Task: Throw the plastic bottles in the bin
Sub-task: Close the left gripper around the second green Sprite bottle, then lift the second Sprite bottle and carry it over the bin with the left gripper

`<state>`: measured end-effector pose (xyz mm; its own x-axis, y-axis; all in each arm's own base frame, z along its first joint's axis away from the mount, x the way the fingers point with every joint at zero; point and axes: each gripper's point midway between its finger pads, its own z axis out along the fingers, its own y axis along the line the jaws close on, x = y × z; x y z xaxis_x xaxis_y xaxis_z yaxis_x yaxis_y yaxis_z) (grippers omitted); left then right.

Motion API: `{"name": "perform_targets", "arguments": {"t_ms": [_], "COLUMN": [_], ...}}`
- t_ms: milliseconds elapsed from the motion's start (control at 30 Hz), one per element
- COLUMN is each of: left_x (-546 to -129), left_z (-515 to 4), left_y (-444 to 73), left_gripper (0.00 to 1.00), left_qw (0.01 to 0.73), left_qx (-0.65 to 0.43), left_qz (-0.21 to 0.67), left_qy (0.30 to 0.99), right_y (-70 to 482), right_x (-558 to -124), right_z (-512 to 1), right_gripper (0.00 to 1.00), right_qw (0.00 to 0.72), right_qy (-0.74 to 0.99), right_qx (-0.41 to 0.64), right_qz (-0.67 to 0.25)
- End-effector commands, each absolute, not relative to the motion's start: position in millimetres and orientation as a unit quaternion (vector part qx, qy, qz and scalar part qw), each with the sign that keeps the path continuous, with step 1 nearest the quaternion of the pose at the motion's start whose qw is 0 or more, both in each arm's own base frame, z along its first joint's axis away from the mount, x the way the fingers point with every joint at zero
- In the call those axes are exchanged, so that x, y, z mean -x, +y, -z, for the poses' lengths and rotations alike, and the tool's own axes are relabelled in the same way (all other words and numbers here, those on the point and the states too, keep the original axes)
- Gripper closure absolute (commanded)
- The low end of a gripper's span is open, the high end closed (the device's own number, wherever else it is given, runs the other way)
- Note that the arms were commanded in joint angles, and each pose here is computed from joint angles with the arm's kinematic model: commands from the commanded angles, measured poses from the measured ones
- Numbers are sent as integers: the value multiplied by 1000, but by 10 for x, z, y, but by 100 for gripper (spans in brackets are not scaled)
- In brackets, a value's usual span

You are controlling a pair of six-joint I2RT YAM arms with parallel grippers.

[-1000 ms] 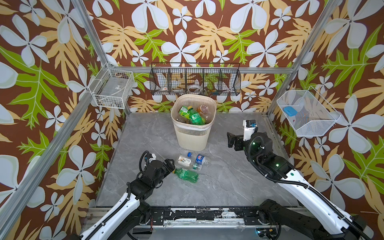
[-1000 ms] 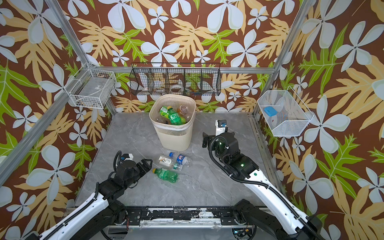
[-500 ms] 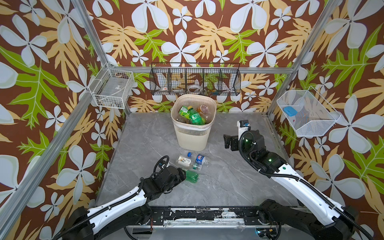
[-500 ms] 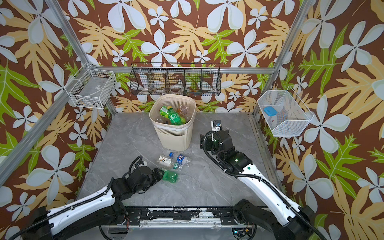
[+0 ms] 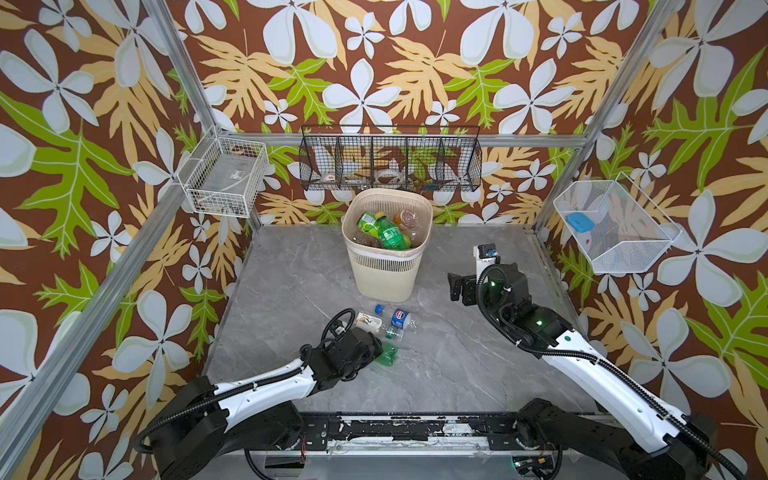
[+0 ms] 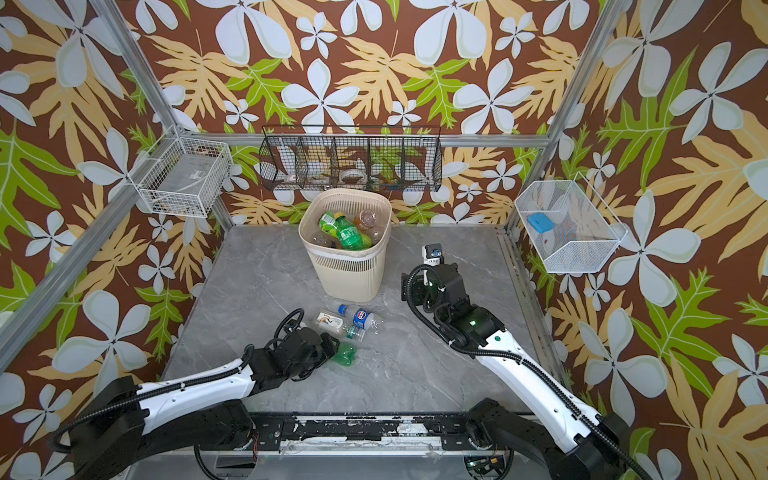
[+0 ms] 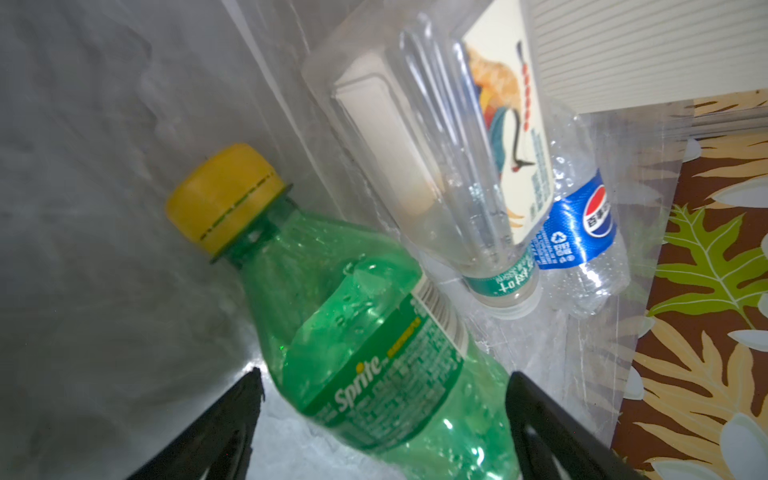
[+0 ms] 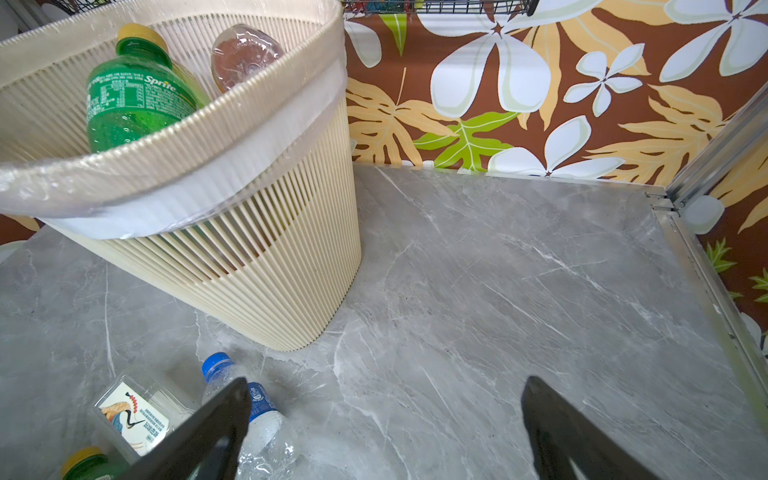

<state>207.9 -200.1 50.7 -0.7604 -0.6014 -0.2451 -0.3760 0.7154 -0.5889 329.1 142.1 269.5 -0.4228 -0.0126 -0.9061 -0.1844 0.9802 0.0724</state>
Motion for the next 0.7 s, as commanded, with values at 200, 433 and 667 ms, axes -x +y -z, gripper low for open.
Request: {"name": "perform_targets", "arguments": {"t_ms": [200,433,667], "left_x": [-2040,-1987,-1932], "left_z": [-351,-343,-546], "left_y": [-2115,-2022,-1780], "left_gripper": [25,42,43], "left_qw": [191,195,232], "left_qx": [263,265,277], "left_qz": [276,275,282], "left_qy": [904,903,889], "right_y": [1416,1422,1477], "right_x": [-3314,-3333,-3365], "right_z": [-2689,-2701,-2742], "right_gripper": [0,0,0], "right_qw": [536,538,541], "right_qy": [838,837,833], "right_qx": [58,55,53], "right_qz": [-84,-87,-102]}}
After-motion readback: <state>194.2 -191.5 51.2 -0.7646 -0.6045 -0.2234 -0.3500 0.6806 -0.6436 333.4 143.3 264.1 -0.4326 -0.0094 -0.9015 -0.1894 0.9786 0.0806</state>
